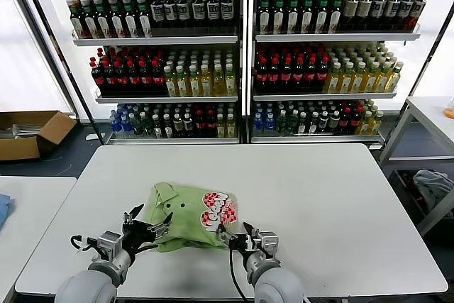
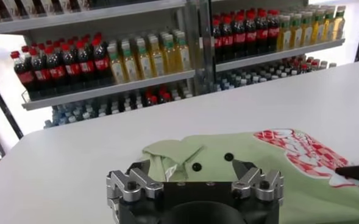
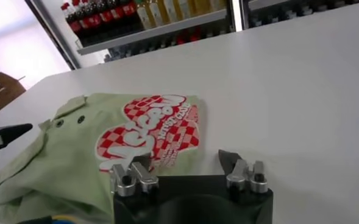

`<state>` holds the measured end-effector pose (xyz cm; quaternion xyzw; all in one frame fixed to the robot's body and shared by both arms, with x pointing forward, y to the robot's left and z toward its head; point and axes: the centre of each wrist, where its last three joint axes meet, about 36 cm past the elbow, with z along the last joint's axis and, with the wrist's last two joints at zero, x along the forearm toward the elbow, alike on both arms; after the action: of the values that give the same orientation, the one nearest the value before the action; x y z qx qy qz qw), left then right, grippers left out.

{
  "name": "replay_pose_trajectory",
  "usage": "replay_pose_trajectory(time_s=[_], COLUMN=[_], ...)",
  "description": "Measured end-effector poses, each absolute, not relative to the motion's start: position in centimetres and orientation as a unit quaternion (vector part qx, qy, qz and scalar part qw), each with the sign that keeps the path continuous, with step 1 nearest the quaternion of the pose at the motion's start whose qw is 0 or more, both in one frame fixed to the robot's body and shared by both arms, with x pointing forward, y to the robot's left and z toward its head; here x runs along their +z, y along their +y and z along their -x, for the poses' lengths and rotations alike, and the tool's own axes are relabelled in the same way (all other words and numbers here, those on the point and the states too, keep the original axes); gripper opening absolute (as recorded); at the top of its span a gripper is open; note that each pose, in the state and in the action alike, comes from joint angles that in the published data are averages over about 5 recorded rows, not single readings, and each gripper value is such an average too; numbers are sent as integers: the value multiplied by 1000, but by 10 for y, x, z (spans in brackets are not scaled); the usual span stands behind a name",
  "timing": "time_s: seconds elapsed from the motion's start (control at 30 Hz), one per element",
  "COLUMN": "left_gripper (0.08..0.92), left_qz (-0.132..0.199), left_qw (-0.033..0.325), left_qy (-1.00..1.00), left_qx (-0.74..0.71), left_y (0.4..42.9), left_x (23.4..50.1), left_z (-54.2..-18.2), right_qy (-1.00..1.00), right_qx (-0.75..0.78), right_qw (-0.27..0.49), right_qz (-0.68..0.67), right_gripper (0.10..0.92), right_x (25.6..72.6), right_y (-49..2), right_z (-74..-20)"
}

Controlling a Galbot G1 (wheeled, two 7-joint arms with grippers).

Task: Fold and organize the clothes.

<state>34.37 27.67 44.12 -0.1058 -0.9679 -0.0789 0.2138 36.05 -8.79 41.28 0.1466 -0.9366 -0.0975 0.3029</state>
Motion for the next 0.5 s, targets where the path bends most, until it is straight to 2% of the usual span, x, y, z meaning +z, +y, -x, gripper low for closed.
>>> replay_pose_trajectory(time_s=[0.5], left_gripper=[823], left_qz=[102], left_qw=[215], left_qy=[-969], left_qx=[-67], left_y=[278], left_x=[441], left_z=[-346], right_qy=[-937], right_qx=[-81], right_qw=[306], right_qz=[-148], right_gripper=[328], right_x=[404], right_y=[-79], right_z=[-362])
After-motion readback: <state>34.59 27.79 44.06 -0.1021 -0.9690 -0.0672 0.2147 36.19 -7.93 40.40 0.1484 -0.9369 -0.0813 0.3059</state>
